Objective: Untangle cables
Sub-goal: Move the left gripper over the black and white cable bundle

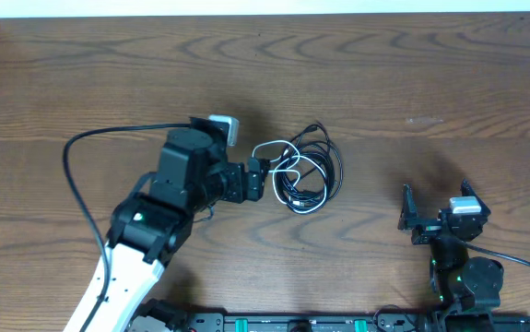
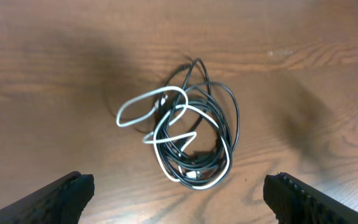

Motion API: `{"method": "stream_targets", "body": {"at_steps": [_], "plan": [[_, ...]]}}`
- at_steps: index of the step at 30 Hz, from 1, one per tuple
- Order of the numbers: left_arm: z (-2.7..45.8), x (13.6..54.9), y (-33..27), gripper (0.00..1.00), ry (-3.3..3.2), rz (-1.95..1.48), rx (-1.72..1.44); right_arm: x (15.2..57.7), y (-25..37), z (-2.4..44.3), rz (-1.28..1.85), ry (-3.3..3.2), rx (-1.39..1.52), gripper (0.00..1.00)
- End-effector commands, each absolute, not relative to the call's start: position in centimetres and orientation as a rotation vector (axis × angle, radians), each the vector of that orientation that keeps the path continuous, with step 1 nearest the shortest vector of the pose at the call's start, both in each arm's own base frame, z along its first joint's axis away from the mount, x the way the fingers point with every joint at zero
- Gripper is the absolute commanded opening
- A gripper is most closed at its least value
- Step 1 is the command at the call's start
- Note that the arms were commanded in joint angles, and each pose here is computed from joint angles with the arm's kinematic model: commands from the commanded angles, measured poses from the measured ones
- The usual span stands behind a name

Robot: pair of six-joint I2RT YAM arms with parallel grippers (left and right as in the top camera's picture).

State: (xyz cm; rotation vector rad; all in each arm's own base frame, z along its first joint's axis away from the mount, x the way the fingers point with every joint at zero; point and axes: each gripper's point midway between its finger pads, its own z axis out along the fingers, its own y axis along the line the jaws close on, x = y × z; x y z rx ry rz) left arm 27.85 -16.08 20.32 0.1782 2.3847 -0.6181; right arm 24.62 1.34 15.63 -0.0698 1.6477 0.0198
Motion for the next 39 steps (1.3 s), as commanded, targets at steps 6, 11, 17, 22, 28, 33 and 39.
{"method": "stream_targets", "body": {"at_steps": [6, 11, 17, 22, 28, 33, 39], "plan": [[18.3, 28.5, -18.0, 0.94, 2.464, -0.664, 0.166, 24.6, 1.5, 15.5, 0.027, 1.651, -0.068, 0.99], [18.1, 30.9, -19.1, 0.94, 2.447, -0.764, -0.060, 24.6, 1.5, 15.5, 0.027, 1.651, -0.068, 0.99], [16.5, 33.5, -20.2, 0.92, 2.440, -0.936, -0.564, 24.6, 1.5, 15.5, 0.027, 1.651, -0.068, 0.99], [13.8, 34.6, -20.8, 0.92, 2.440, -1.010, -0.940, 24.6, 1.5, 15.5, 0.027, 1.651, -0.068, 0.99], [12.0, 36.3, -21.5, 0.86, 2.406, -1.049, -1.052, 24.6, 1.5, 15.5, 0.027, 1.651, -0.068, 0.99], [9.9, 37.2, -21.9, 0.75, 2.391, -1.057, -1.177, 24.6, 1.5, 15.5, 0.027, 1.651, -0.068, 0.99], [6.6, 37.2, -21.8, 0.52, 2.397, -1.008, -1.372, 24.6, 1.5, 15.5, 0.027, 1.651, -0.068, 0.99]]}}
